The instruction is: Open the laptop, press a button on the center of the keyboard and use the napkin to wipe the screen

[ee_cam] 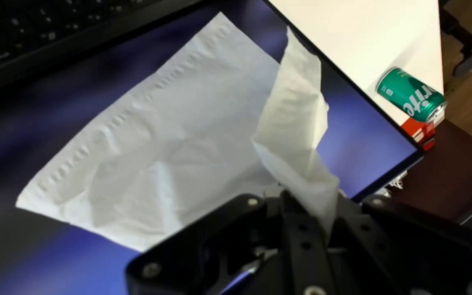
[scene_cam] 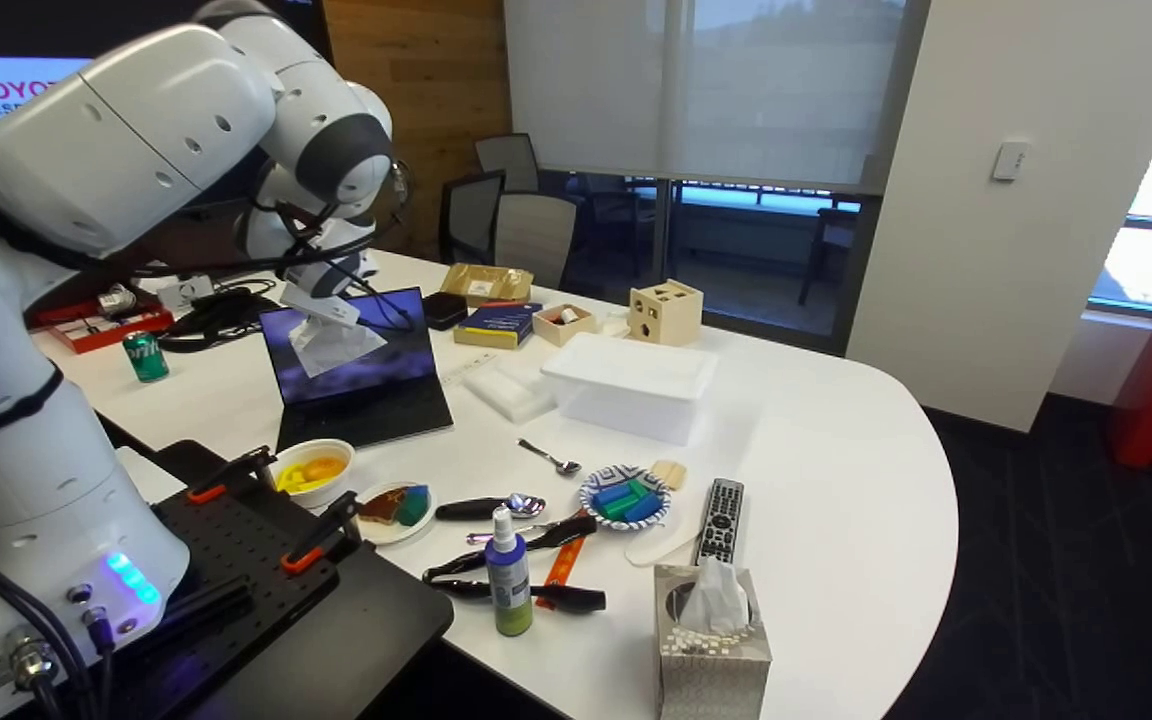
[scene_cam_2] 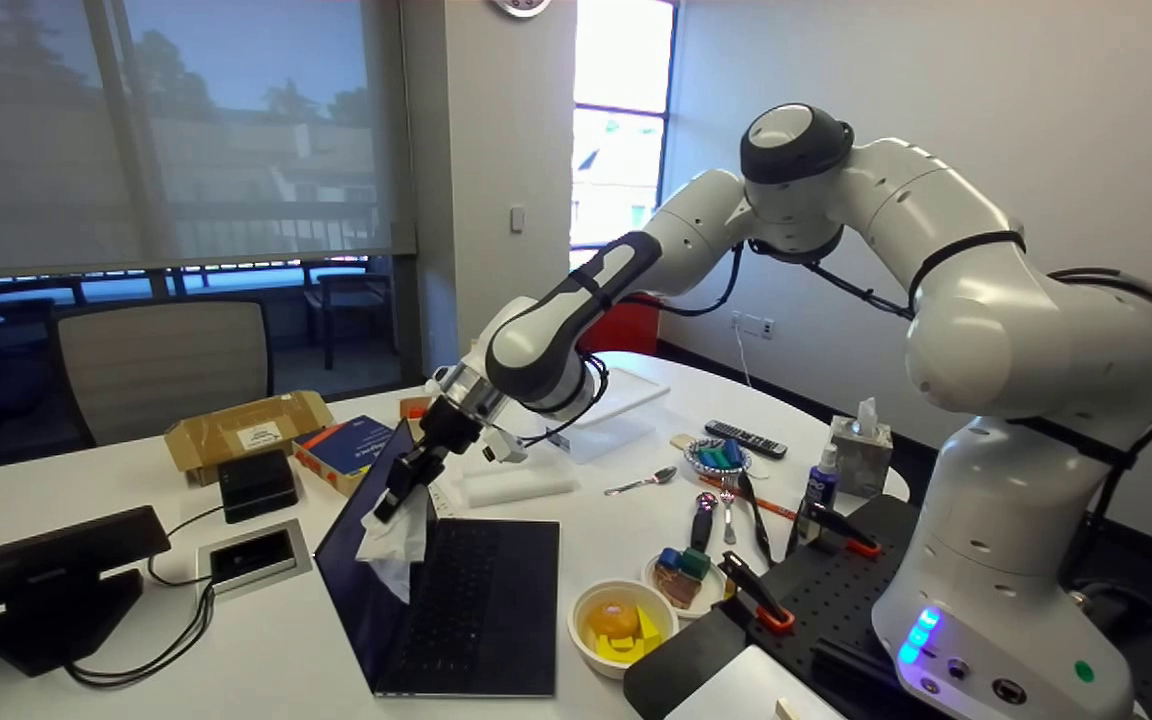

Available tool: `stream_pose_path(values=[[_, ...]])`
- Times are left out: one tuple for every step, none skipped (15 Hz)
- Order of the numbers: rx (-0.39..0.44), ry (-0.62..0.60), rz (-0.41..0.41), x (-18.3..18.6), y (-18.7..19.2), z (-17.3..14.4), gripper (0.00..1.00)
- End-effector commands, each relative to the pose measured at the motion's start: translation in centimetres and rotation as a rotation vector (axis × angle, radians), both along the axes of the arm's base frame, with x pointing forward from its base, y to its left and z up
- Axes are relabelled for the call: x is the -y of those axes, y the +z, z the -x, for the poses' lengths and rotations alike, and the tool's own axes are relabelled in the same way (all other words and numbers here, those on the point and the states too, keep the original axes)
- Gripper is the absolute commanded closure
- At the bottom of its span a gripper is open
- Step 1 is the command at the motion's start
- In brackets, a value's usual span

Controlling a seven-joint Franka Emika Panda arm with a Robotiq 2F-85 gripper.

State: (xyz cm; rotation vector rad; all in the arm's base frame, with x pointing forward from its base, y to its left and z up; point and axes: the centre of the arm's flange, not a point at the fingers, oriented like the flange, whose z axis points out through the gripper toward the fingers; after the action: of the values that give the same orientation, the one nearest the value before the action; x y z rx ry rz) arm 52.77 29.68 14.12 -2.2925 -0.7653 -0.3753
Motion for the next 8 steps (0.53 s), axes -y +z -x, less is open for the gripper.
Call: stream_pose_path(values=[[0.024,-0.063,0.011,1.2,0.6,-2.0,1.0],[0.028,-0.089,0.011,1.7,0.6,-2.7,1.0],[0.034,-0.111,0.009,2.1,0.6,-3.4,1.0],[0.04,-0.137,0.008,2.7,0.6,-3.9,1.0],[0.046,-0.156,0.007,3.1,0.7,-4.4,1.0],[0.054,-0.177,0.008,3.6,0.8,-4.8,1.0],[0.062,-0.197,0.008,4.1,0.9,-5.2,1.0],[0.069,-0.215,0.008,4.5,0.9,-5.5,1.0]])
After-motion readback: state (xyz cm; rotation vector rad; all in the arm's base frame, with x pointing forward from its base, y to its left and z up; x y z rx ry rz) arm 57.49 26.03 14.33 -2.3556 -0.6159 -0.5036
